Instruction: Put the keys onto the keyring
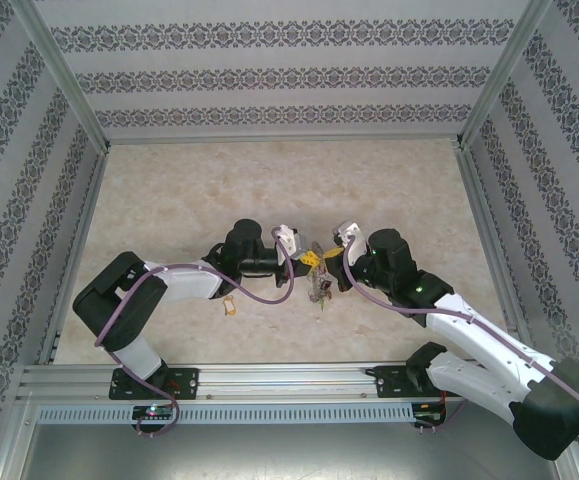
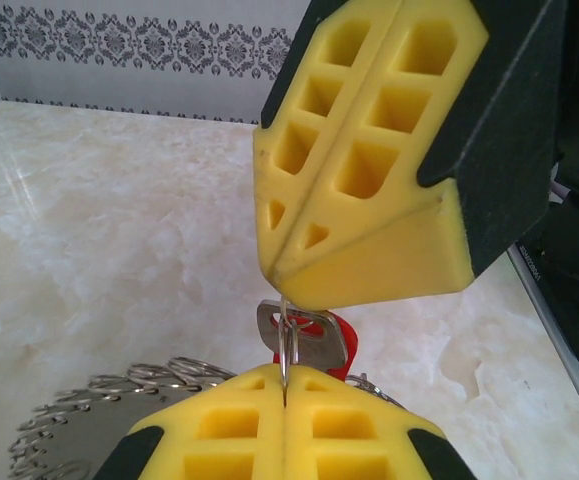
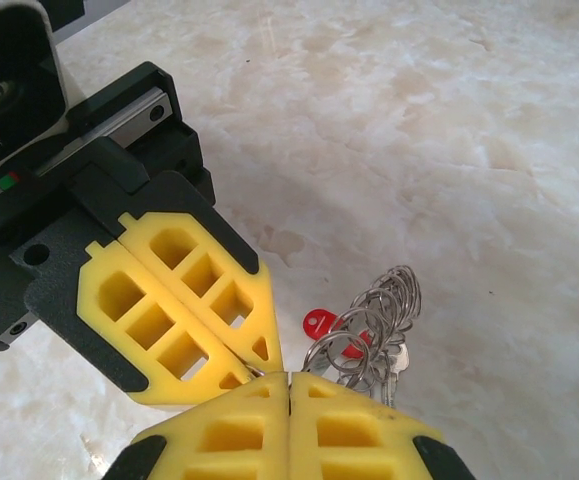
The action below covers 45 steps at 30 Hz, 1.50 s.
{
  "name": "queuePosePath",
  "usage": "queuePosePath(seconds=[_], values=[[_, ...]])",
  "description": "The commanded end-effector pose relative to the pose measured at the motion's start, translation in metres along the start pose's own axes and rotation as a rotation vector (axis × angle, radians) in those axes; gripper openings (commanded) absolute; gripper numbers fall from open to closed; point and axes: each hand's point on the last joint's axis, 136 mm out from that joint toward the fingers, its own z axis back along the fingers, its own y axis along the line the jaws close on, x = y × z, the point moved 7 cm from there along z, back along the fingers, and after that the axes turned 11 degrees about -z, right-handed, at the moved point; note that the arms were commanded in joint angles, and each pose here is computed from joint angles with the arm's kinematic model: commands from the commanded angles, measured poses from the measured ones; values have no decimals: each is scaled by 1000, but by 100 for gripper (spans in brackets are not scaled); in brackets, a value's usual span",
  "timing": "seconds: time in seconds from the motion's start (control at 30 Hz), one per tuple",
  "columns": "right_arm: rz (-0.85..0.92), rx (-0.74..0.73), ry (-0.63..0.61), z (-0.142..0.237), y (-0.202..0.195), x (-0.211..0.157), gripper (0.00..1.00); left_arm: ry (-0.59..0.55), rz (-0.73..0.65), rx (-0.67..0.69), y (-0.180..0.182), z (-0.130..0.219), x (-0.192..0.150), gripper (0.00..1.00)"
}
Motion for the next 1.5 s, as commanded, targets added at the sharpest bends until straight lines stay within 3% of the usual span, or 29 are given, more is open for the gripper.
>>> queuePosePath(seconds=[0.0,0.17,0.27,0.97,1.13,1.2,1.27,1.47], values=[[-6,18,-67,5,1,11,0,-34,-14,-9,-5,-3,3,0],[21,88,-81,10,12,19,0,-7,-16,-20,-5,-4,3,15],[32,105,-76,10,15,20,0,4,-26,-25,-4,-5,5,19],[52,125,-37,3,21,20,0,11,-60,-65,-7,-4,21,24],[51,128,-33,3,22,19,0,12,-66,-69,-7,-5,22,21],[49,124,-27,3,21,18,0,13,-66,-68,-7,-5,22,14],[47,114,-27,4,20,17,0,16,-65,-68,-7,-5,23,0],[-13,-10,-27,6,2,7,0,-9,-48,-35,-5,-3,23,0]])
